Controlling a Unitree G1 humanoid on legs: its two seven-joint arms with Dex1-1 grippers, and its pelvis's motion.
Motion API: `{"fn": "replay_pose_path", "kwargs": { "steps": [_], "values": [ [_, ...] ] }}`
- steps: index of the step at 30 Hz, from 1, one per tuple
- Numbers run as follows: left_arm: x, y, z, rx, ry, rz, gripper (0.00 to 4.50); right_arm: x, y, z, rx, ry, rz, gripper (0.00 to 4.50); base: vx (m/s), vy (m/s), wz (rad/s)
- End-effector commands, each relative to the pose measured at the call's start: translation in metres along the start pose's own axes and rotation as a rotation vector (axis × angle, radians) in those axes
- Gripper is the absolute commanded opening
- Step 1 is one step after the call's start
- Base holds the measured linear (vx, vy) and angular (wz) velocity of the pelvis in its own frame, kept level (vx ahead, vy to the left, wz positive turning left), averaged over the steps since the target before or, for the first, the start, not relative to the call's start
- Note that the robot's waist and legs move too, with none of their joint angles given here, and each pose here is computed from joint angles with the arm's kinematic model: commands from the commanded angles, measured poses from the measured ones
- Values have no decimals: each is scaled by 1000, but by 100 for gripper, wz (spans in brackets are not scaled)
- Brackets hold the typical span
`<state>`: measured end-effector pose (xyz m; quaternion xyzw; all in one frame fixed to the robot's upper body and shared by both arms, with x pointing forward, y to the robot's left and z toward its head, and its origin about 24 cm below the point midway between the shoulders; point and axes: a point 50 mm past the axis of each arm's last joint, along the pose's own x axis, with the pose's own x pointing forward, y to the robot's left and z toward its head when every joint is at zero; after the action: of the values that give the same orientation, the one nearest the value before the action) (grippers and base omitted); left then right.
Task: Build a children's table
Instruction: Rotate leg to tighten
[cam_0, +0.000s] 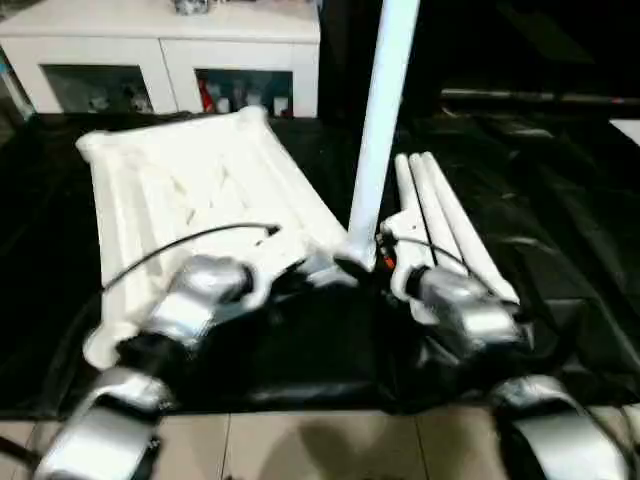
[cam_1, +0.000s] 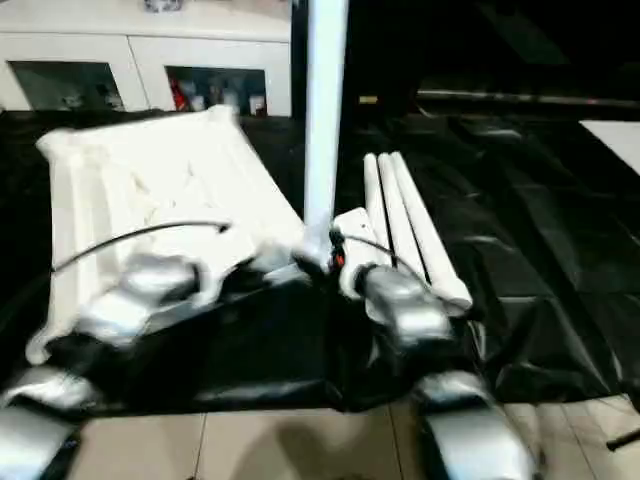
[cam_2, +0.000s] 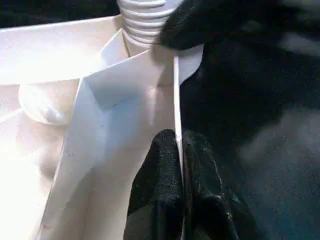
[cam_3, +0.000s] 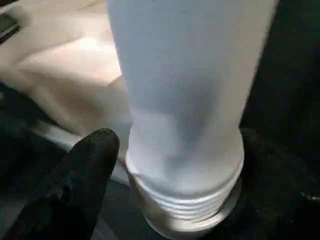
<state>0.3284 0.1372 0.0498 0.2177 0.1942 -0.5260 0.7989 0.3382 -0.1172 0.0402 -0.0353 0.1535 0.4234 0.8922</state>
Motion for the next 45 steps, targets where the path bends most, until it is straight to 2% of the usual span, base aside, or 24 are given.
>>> {"fn": "replay_pose_path", "kwargs": {
  "steps": [1, 2, 5, 11, 16, 18, 21, 26, 30, 32, 34, 37, 40, 41, 42, 43, 45],
  "values": [
    [1, -12, -3, 28, -10, -116, 0, -6, 7, 4, -80, 31, 139, 391, 51, -19, 8],
    [-3, -14, -5, 32, -9, -164, 0, -14, 7, 2, -116, 55, 199, 391, 51, -19, 8],
    [-8, -16, -5, 27, -20, -214, 0, -19, 6, 1, -136, 74, 250, 391, 54, -7, 2],
    [-16, -16, -6, 25, -20, -258, 0, -26, 8, 7, -148, 71, 309, 391, 0, 0, 0],
    [-17, -15, -6, 25, -15, -250, 0, -25, 7, 6, -135, 69, 309, 391, 0, 0, 0],
    [-18, -14, -7, 25, -11, -248, 0, -25, 8, 5, -130, 72, 318, 354, 0, 0, 0],
    [-18, -14, -7, 24, -9, -248, 0, -25, 9, 3, -131, 82, 327, 347, 0, 0, 0],
    [-18, -15, -9, 20, -8, -250, 0, -25, 10, 1, -118, 80, 321, 290, 0, 0, 0],
    [-17, -16, -9, 19, -5, -252, 0, -24, 10, -3, -106, 83, 302, 284, 0, 0, 0],
    [-16, -15, -10, 16, -2, -242, 0, -23, 9, -5, -84, 80, 273, 280, 0, 0, 0],
    [-7, -7, -9, -14, 14, -123, 0, -14, 3, -15, -13, 75, 89, 280, 0, 0, 0],
    [-2, -3, -7, -42, 2, -59, 0, -7, 2, -19, 15, 76, -5, 279, 0, 0, 0],
    [14, 2, 0, -100, -4, 73, 0, 13, 1, -23, 164, 47, -277, 279, 0, 0, 0],
    [25, 2, 4, -127, 11, 128, 0, 24, 4, -24, 250, 42, -390, 279, 0, 0, 0],
    [25, 2, 4, -127, 11, 128, 0, 24, 4, -24, 250, 42, -390, 279, 0, 0, 0],
    [34, 0, 8, -149, 14, 161, 0, 32, 9, -24, 284, 48, -450, 279, 0, 0, 0],
    [40, -3, 12, -148, 12, 165, 0, 39, 15, -22, 286, 43, -448, 279, 0, 0, 0]
  ]
}}
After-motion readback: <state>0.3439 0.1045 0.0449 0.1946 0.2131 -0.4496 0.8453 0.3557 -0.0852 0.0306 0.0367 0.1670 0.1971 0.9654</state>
